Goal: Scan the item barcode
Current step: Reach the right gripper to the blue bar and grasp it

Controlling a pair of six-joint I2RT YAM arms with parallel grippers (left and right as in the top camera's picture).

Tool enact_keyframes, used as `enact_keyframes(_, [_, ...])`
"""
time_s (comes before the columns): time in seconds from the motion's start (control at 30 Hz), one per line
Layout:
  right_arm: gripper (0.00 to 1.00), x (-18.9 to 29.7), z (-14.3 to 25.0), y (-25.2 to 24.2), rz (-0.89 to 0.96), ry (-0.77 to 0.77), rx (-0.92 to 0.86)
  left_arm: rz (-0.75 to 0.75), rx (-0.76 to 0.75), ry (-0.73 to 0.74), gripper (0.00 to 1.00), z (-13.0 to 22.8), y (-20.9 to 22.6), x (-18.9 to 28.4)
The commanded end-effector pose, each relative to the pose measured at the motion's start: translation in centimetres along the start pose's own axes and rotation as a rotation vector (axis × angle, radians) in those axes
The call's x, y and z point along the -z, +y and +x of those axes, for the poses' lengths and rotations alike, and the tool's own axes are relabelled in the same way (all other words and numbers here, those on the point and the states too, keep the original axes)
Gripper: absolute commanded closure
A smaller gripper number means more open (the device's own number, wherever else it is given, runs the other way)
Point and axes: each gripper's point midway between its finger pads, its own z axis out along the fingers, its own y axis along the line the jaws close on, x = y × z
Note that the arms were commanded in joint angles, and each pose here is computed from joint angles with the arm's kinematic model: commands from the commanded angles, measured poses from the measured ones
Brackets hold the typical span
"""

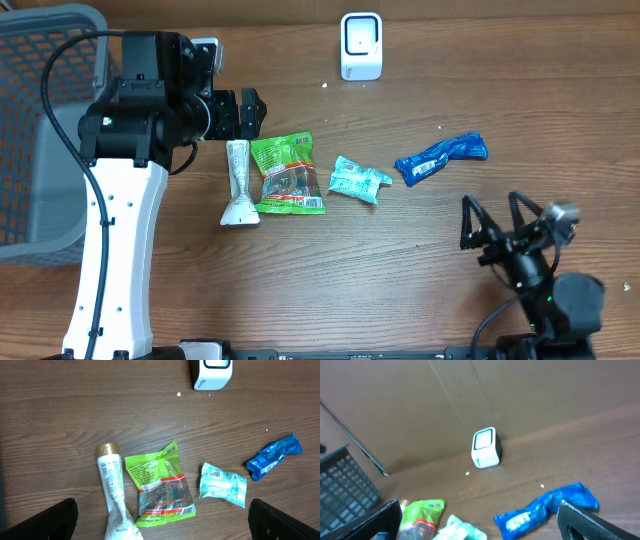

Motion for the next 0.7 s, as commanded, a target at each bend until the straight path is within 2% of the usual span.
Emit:
enact_keyframes(0.0, [0.00, -1.5, -3.4, 1.7, 0.026, 0.104, -0.039, 0.020, -0.025, -0.011, 0.00, -0.4, -0.5, 0.2])
enact_keyframes(0.2, [0.00, -6.6, -5.6, 1.9, 0.172, 0.454, -0.101, 0.020, -0.025, -0.011, 0.00, -0.4, -0.5, 0.2])
enact_keyframes(0.37, [0.00, -11.1, -6.0, 1.0, 0.223, 0.606, -0.080, 0.020, -0.025, -0.011, 0.00, -0.4, -0.5, 0.2])
enact_keyframes(0.47, [0.00, -13.3, -4.2, -0.7, 0.252, 0.651, -0.064, 0.020, -0.025, -0.011, 0.00, -0.4, -0.5, 0.2])
enact_keyframes(0.63, [0.03, -15.7, 0.6, -6.3, 0.432, 0.761, -0.029, 0.020, -0.025, -0.011, 0.00, -0.4, -0.5, 0.2])
enact_keyframes(0.67, [0.07, -16.1, 1.7, -7.1, 0.449, 0.788, -0.018, 0.020, -0.025, -0.011, 0.00, -0.4, -0.5, 0.2])
